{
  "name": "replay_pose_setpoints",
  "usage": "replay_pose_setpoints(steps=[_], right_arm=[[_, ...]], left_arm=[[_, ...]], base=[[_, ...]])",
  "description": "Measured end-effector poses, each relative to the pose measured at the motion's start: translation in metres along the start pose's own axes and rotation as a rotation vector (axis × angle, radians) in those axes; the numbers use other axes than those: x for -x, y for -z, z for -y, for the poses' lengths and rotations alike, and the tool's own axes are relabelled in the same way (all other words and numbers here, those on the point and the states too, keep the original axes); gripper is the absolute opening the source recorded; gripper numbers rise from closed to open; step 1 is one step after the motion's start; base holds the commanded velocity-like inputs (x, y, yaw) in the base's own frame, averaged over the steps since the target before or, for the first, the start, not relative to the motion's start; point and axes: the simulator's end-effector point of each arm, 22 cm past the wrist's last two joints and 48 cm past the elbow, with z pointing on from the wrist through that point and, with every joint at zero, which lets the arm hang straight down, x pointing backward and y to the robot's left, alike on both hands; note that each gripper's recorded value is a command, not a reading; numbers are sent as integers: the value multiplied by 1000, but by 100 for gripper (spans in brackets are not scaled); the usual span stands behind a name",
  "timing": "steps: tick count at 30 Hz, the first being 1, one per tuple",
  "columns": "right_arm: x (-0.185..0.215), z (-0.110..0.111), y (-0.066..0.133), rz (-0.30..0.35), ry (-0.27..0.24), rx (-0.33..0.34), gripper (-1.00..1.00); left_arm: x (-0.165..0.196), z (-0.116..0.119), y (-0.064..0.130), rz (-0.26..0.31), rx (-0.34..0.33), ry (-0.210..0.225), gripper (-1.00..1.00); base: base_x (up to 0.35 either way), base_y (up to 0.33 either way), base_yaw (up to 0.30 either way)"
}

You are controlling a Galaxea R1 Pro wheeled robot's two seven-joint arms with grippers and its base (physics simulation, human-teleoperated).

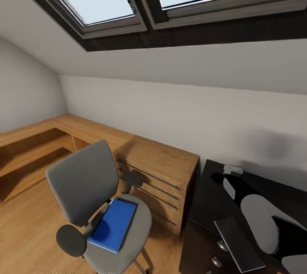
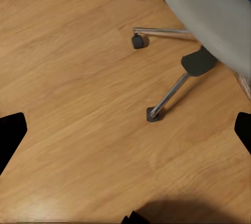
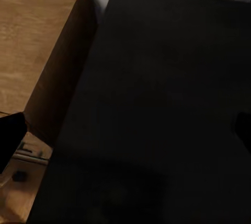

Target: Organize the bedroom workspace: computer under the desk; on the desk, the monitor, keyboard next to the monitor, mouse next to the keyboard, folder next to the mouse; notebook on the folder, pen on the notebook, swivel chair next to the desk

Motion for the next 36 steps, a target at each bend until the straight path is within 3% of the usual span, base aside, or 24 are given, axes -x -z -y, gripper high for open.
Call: replay_pose_setpoints(steps=[7,24,29,36], right_arm=[[-14,-22,4,-9,13,24,100],[-36,-39,10,-48,40,44,100],[-45,-48,7,-11,40,59,100],[-56,-59,5,-26,43,72,100]], left_arm=[[0,-4,5,-6,3,-4,100],[-7,-11,18,-38,9,-17,100],[-9,-12,18,-45,10,-21,100],[-13,-14,18,-52,14,-25,100]], base=[[0,0,225],[0,0,174],[0,0,127],[0,0,125]])
